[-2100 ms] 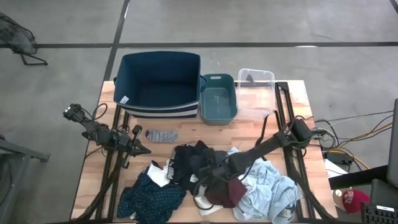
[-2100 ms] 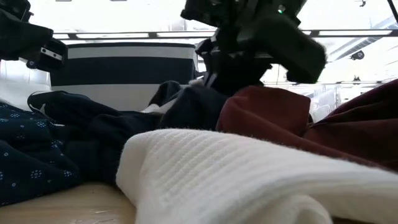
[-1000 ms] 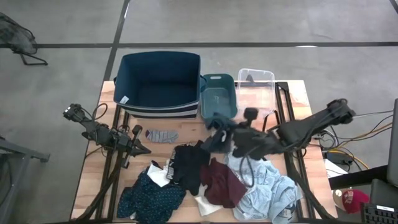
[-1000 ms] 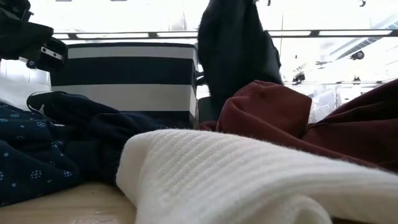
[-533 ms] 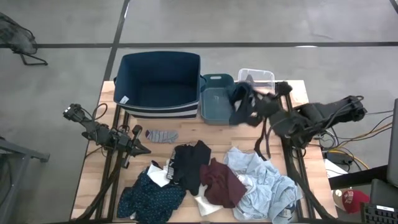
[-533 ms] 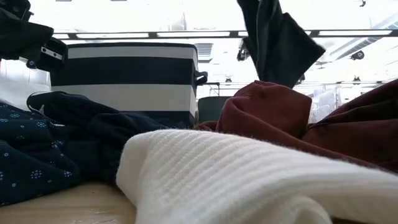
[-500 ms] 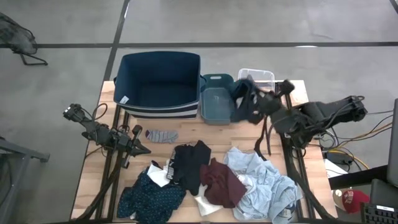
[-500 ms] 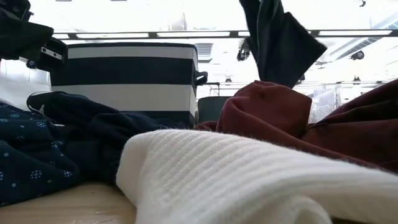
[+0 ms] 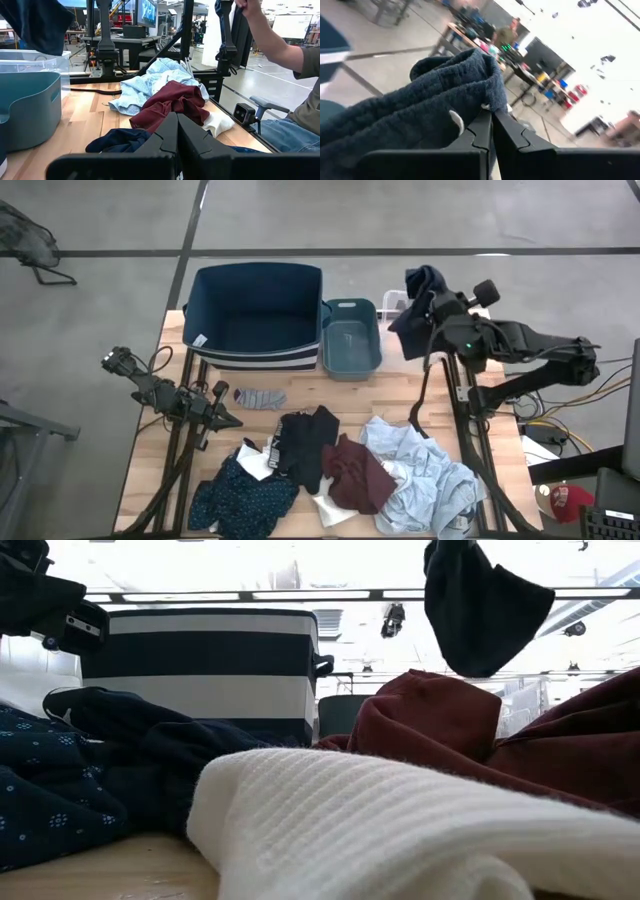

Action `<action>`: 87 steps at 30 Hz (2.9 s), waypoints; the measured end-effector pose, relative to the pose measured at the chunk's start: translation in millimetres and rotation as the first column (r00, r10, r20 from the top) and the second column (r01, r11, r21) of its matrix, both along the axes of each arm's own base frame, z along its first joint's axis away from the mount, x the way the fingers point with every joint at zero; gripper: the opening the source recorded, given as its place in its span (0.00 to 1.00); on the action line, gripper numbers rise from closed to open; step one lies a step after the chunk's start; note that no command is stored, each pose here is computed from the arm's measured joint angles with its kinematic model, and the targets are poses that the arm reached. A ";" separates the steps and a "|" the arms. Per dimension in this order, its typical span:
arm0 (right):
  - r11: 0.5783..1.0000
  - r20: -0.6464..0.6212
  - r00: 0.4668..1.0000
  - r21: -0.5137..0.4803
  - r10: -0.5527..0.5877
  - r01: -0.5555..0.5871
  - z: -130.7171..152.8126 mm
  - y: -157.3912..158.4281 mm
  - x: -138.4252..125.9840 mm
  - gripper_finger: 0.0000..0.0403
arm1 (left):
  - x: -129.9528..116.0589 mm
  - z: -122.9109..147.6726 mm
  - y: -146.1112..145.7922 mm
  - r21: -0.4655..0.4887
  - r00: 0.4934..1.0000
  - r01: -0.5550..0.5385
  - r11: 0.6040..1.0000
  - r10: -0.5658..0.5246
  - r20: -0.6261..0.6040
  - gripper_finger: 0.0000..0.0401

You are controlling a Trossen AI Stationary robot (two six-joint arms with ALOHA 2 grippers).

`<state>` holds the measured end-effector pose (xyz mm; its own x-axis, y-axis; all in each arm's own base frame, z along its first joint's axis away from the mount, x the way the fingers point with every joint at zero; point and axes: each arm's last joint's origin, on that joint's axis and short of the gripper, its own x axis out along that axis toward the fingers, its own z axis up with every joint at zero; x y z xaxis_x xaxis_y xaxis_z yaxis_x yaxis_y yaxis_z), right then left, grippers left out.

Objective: Pick & Place Cloths
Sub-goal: Put the blue boxer into the transparent bin, then put the red boxer into the transparent bin

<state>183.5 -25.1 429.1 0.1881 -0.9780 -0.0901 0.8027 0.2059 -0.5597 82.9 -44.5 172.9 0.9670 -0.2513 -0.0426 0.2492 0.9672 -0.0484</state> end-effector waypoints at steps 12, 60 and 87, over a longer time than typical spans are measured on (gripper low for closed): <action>0.993 -0.113 0.992 0.106 -0.047 0.060 -26.2 -43.3 29.4 0.02 | 0.0 0.1 0.0 0.000 1.000 0.001 1.000 -0.001 0.000 0.01; 0.639 -0.546 0.838 0.639 -0.016 0.429 -132.2 -94.1 38.7 0.02 | 0.0 0.2 0.0 0.000 1.000 0.000 1.000 0.000 0.000 0.01; 0.515 -0.286 0.938 0.844 0.195 0.150 -119.5 -69.9 47.3 0.42 | 0.0 0.2 0.0 0.000 1.000 0.000 1.000 0.000 0.000 0.01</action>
